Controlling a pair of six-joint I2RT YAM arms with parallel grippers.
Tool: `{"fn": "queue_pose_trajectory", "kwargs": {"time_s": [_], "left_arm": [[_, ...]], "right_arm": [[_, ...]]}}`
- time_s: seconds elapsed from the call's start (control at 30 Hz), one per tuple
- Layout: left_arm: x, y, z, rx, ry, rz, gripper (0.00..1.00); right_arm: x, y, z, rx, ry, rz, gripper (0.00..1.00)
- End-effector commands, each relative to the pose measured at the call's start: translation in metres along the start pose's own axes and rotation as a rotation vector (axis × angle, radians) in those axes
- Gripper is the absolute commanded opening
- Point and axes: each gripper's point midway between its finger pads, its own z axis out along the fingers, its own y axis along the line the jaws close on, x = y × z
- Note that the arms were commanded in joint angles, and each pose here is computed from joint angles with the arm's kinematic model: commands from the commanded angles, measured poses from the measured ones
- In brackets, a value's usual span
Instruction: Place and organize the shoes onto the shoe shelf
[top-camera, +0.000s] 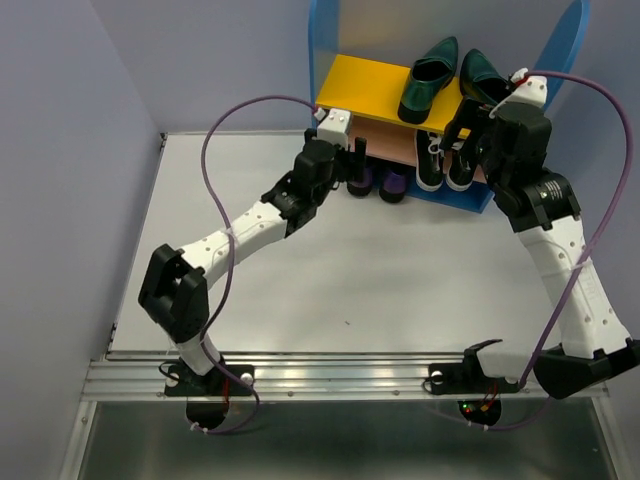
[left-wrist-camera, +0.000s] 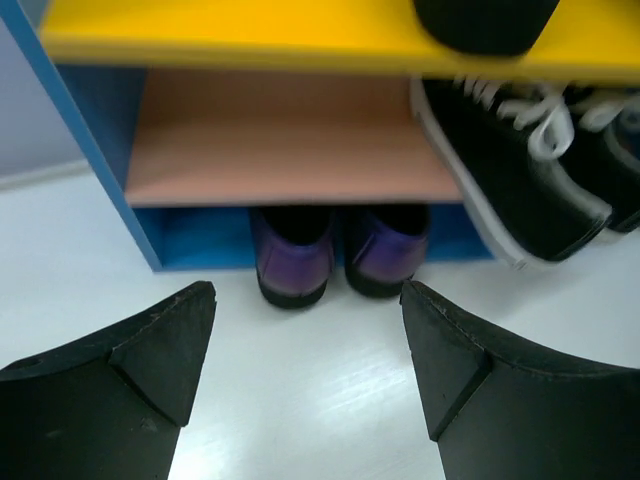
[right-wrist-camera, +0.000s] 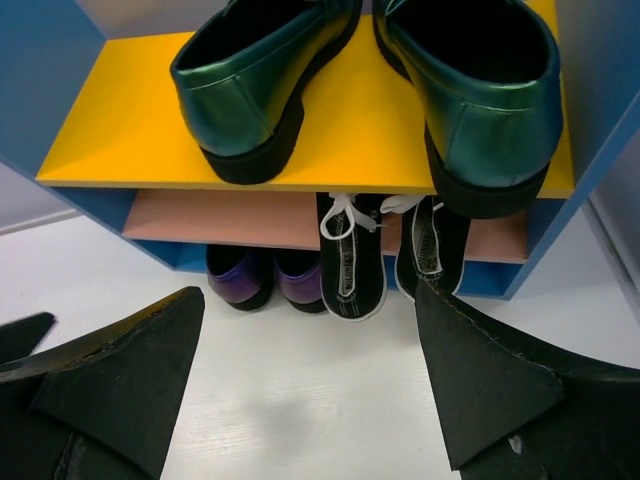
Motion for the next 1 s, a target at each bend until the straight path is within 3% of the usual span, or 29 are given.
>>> {"fn": "queue_pose_trajectory", "kwargs": {"time_s": [0.0,0.03,0.07,0.13,0.3,0.67,0.97], "left_arm": [[-0.096,-0.018,-0.001,0.04,-0.134,-0.019,0.86],[-0.11,-0.023,0.009,0.037,-0.138,-0.031,0.86],[-0.089,-0.022,0.02,0.028,-0.091,-0.016,0.86],[-0.127,-0.028,0.028,0.021,-0.147,-0.043,0.86],[-0.152,-0.031,0.07,0.02,-0.177,-0.123,0.86],[-0.15,-0.029,0.108,-0.01,-0.251,-0.183,0.85],[-0.136,-0.046,0.128,0.077,-0.249,-0.209,0.85]], "right_arm": [[-0.034,-0.014,-0.017,0.056,-0.109,0.032,0.92],[-0.034,-0.013,-0.018,0.049,-0.11,0.042,0.92],[-0.035,-0.014,-0.02,0.047,-0.112,0.043,0.92],[-0.032,-0.013,-0.021,0.04,-0.106,0.05,0.92],[-0.027,-0.009,-0.026,0.006,-0.091,0.068,0.92],[-0.017,0.002,-0.028,-0.064,-0.059,0.093,0.92],[-0.014,0.002,-0.029,-0.068,-0.056,0.099,0.92]]}}
